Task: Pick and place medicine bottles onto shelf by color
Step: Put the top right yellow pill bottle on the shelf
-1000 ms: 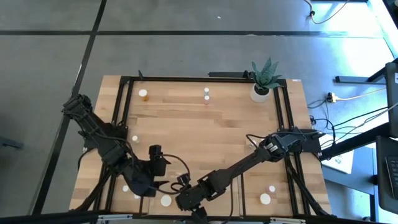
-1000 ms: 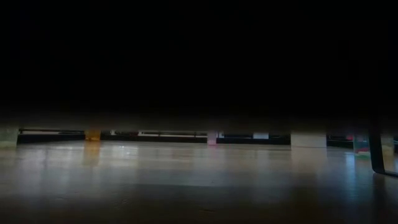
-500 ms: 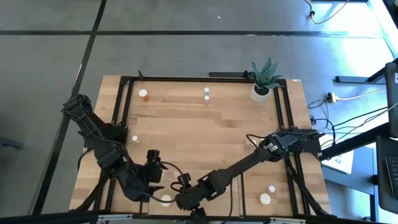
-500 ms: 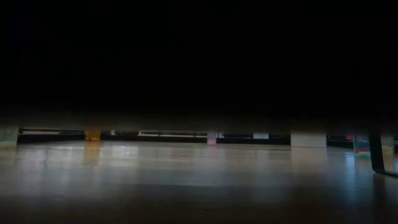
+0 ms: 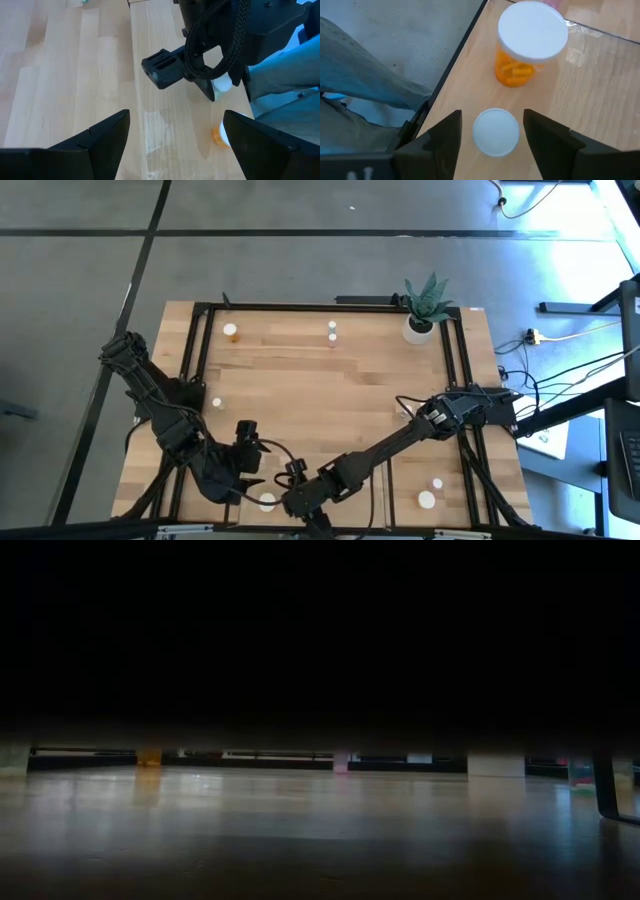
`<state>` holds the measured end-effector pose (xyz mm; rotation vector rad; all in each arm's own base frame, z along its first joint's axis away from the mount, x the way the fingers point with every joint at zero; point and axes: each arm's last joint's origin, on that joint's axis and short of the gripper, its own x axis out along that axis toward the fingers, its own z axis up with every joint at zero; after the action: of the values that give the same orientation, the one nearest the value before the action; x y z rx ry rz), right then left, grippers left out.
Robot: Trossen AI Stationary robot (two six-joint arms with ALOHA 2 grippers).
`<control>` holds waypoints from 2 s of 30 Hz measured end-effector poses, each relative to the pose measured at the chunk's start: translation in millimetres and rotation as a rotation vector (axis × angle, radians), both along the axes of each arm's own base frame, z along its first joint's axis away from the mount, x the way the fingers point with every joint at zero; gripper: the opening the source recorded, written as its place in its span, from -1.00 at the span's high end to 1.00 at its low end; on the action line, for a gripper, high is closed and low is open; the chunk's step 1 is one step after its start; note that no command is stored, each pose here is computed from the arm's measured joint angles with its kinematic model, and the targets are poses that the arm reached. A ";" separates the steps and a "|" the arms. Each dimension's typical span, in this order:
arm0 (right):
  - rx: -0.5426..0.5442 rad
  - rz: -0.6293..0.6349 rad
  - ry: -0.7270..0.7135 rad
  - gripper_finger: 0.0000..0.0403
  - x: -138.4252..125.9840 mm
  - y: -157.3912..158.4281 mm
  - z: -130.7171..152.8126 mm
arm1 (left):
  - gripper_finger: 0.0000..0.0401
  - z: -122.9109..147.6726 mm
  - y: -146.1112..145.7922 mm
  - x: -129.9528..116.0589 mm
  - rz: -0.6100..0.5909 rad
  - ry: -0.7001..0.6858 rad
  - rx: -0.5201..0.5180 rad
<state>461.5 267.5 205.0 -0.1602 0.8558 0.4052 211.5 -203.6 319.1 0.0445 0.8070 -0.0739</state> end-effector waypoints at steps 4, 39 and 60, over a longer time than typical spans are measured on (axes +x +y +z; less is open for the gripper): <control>0.009 0.000 -0.015 -0.14 1.2 0.5 1.1 | -0.57 0.0 0.0 0.0 0.001 0.000 0.000; -0.198 -0.156 0.030 -0.12 -45.6 -33.5 105.7 | -0.57 -0.5 0.8 -0.6 0.001 0.008 0.008; -0.401 -0.404 0.037 -0.12 -132.2 -53.0 173.6 | -0.57 -6.4 -14.6 -30.1 0.005 0.111 -0.034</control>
<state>329.3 214.5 378.6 -0.3430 0.9738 -0.1454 181.4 -218.2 312.7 0.0059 0.9169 -0.0858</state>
